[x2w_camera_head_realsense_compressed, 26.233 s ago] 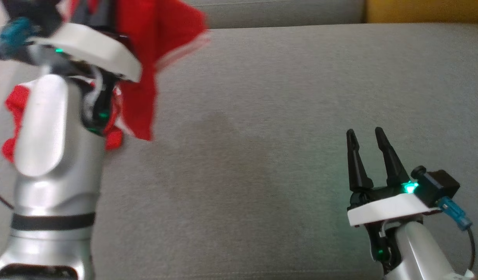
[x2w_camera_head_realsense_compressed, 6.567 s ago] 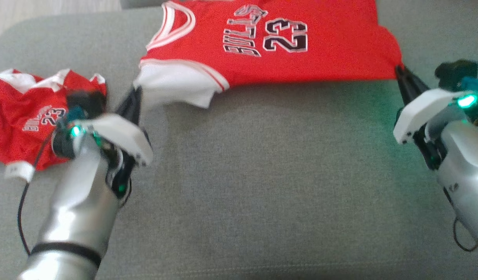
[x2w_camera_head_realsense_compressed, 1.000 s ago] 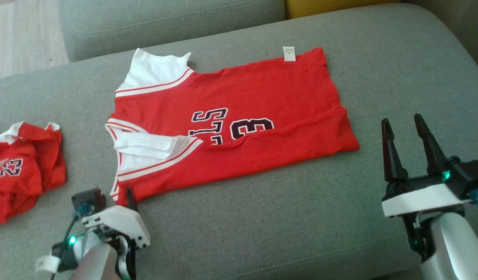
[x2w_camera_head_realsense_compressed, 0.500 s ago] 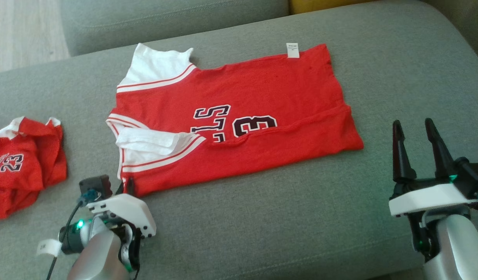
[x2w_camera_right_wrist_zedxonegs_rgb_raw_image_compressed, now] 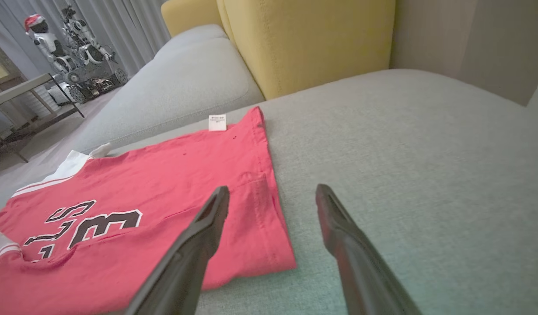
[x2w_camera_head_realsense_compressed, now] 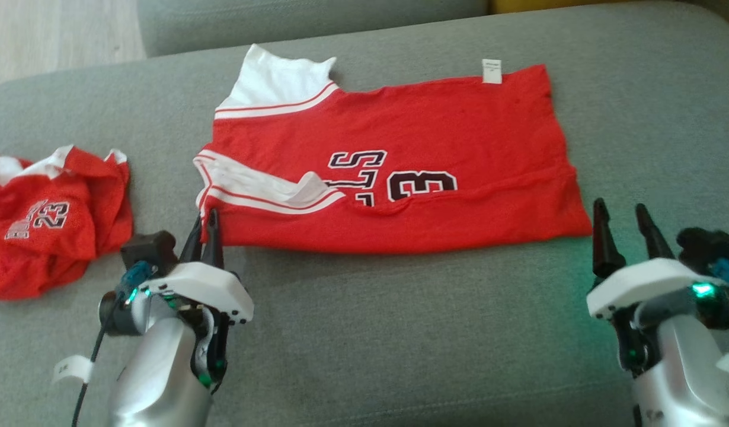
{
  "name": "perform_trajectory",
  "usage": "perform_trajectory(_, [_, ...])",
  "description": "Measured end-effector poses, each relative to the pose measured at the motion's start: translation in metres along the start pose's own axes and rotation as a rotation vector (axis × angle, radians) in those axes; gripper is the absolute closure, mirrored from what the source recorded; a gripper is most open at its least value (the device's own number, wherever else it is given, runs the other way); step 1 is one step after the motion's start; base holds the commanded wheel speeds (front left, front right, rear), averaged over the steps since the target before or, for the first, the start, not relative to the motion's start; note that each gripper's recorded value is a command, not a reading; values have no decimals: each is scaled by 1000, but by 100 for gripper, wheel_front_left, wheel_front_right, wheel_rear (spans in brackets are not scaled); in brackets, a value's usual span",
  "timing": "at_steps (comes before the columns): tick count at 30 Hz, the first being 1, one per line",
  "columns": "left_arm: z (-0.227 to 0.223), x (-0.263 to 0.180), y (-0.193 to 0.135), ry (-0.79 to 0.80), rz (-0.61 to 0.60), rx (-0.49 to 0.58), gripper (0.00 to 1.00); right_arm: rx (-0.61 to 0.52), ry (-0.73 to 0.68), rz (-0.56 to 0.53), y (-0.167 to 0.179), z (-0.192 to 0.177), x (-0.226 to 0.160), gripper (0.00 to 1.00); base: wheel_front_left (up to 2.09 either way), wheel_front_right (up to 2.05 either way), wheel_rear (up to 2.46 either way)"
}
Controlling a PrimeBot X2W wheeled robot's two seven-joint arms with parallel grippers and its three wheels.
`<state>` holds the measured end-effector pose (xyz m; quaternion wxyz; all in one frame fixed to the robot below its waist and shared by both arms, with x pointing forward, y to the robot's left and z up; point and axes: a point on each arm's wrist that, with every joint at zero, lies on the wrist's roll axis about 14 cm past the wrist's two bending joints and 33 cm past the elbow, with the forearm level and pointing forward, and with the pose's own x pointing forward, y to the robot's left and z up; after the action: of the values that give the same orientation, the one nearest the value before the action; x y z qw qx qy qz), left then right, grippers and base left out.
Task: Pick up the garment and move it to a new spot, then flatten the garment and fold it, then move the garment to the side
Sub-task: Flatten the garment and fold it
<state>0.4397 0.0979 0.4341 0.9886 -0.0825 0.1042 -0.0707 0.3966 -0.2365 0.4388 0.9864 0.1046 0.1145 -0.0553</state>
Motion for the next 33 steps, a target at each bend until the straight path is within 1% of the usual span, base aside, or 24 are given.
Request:
perform_trajectory(4, [0, -1, 0, -7, -9, -1, 100, 20, 96, 7, 7, -22, 15, 0, 0, 0, 0])
perform_trajectory(8, [-2, -3, -1, -2, -14, 2, 100, 20, 162, -21, 0, -38, 20, 0, 0, 0, 0])
perform_trajectory(16, [-6, -2, 0, 5, -13, -1, 100, 8, 215, -25, 1, -47, 33, 0, 0, 0, 0])
perform_trajectory(19, [-7, -2, -1, 10, -17, 1, 100, -15, 248, -20, -1, -50, 36, 0, 0, 0, 0])
perform_trajectory(20, [-8, -2, -2, 15, -20, 2, 100, -17, 264, -13, 0, -52, 37, 63, 0, 0, 0])
perform_trajectory(21, [-9, -2, -3, 20, -23, 3, 100, -20, 276, -1, 4, -54, 37, 100, 0, 0, 0])
perform_trajectory(23, [-10, -2, -4, 20, -27, 5, 100, -29, 286, 34, 14, -56, 38, 100, 0, 0, 0])
perform_trajectory(25, [-9, -2, -4, 19, -27, 8, 100, -25, 288, 47, 18, -56, 37, 100, 0, 0, 0])
perform_trajectory(31, [-5, -4, 0, 18, -18, 24, 100, -71, 259, 35, -1, -41, 35, 100, 0, 0, 0])
perform_trajectory(33, [-4, -6, 1, 23, -17, 30, 100, -83, 252, 42, -2, -36, 33, 100, 0, 0, 0])
